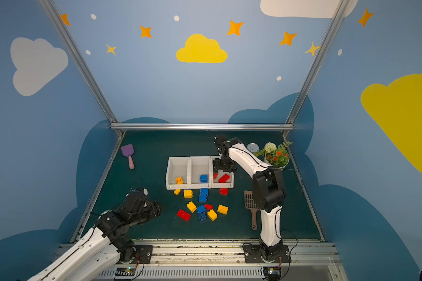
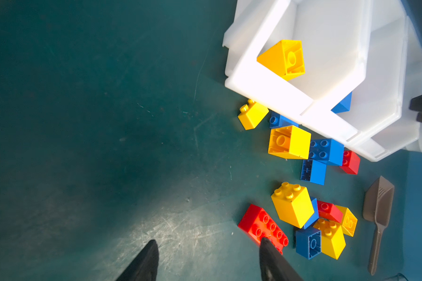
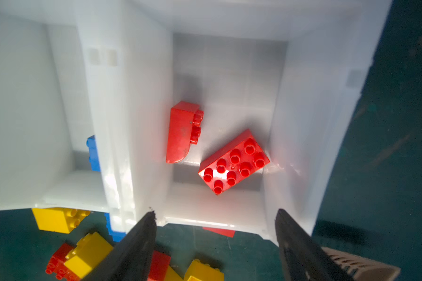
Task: Sort the legos into containers by color
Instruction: 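Lift the red brick and drop it into the compartment nearest the flower pot, then grasp a yellow brick beside the bin with the left gripper while the right draws back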
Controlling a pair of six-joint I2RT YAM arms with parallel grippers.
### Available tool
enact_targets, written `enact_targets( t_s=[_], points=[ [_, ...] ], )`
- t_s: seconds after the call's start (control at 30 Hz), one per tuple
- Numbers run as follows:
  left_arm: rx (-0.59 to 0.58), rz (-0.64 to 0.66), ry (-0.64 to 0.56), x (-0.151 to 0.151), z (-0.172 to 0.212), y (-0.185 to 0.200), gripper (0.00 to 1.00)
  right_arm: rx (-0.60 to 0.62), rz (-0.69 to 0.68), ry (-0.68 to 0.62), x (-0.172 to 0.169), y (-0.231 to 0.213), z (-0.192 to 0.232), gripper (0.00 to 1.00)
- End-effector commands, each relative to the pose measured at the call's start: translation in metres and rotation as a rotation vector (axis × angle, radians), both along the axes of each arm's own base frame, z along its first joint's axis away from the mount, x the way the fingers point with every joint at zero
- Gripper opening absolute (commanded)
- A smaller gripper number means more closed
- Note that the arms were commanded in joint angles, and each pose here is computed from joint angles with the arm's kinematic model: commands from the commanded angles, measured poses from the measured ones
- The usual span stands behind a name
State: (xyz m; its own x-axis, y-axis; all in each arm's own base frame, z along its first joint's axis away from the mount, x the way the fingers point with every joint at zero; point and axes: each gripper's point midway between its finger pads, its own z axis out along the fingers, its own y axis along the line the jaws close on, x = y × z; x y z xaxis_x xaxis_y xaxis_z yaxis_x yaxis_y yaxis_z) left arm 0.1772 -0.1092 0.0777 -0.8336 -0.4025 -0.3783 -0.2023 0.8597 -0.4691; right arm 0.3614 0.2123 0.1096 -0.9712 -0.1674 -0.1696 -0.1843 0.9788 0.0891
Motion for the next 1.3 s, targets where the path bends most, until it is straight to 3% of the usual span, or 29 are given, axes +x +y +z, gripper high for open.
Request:
enact_targets(
  t_s=[0.0,0.3,0.6,0.93,1.27],
  points=[
    [0.011,-0.055,-0.025,0.002,0.003,-0.007,0.66,0.055,-0.019,-0.058,-0.012,-0.004,0.039,0.77],
    [0.047,-0.155,-0.016,0.004,0.004,-0.022,0.66,0.136,-0.086,-0.081,-0.071,-0.024,0.055,0.77],
    [0.097,-0.315,-0.007,0.011,0.004,-0.051,0.68,0.131,-0.174,-0.072,-0.126,-0.054,0.051,0.76],
    [0.120,-0.418,-0.035,0.027,0.010,-0.088,0.68,0.126,-0.220,-0.060,-0.145,-0.067,0.040,0.76],
    [0.214,-0.654,-0.004,0.035,0.008,-0.134,0.68,0.141,-0.229,-0.055,-0.152,-0.068,0.037,0.76]
  ],
)
